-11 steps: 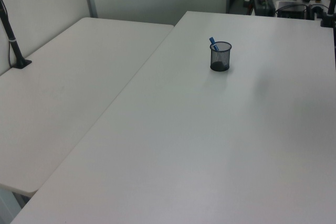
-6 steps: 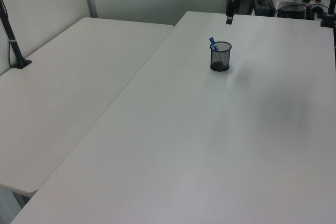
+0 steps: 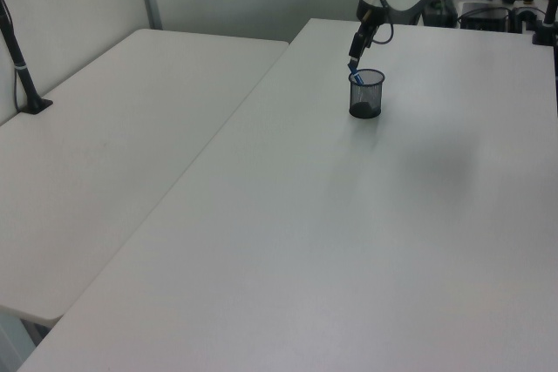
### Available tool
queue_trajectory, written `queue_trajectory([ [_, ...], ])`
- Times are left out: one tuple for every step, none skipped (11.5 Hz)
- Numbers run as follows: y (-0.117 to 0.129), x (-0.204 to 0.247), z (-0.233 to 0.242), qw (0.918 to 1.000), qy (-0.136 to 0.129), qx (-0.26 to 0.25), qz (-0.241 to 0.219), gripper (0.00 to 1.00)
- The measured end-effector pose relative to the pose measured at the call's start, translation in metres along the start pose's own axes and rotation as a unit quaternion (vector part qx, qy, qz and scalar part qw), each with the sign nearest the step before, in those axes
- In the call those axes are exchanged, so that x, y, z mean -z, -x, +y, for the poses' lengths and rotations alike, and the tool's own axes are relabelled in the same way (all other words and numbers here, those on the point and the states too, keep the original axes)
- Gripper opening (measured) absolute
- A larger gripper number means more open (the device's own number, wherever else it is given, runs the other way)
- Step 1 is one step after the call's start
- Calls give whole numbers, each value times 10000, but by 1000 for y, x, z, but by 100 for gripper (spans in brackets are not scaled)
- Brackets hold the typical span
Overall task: Remove the marker
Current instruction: 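Close the gripper on the blue-capped marker inside the cup, then lift the marker up and out of the mesh cup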
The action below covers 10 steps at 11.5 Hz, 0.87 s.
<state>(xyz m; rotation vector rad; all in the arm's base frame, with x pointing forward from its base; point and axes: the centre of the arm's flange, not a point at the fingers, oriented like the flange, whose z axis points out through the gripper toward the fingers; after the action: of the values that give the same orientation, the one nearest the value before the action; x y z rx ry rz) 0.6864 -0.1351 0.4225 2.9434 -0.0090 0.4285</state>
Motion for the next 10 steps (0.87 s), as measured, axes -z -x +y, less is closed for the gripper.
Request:
queue_trajectory([
  [-1, -7, -2, 10000, 7, -23, 37, 78],
  [-1, -10, -3, 9999, -35, -108, 61, 63],
  [-1, -12, -3, 9997, -116, -212, 64, 46],
  [-1, -13, -4, 9995, -170, -272, 75, 30],
  [-2, -12, -3, 9993, -183, -308, 113, 17],
  [-2, -11, -2, 9992, -176, -319, 149, 17],
  [-3, -10, -2, 9992, -172, -326, 174, 17],
  [-5, -5, 0, 9990, -168, -336, 224, 17],
  [-8, 6, 2, 9987, -164, -355, 314, 17],
  [-10, 24, 8, 9981, -159, -399, 437, 17],
])
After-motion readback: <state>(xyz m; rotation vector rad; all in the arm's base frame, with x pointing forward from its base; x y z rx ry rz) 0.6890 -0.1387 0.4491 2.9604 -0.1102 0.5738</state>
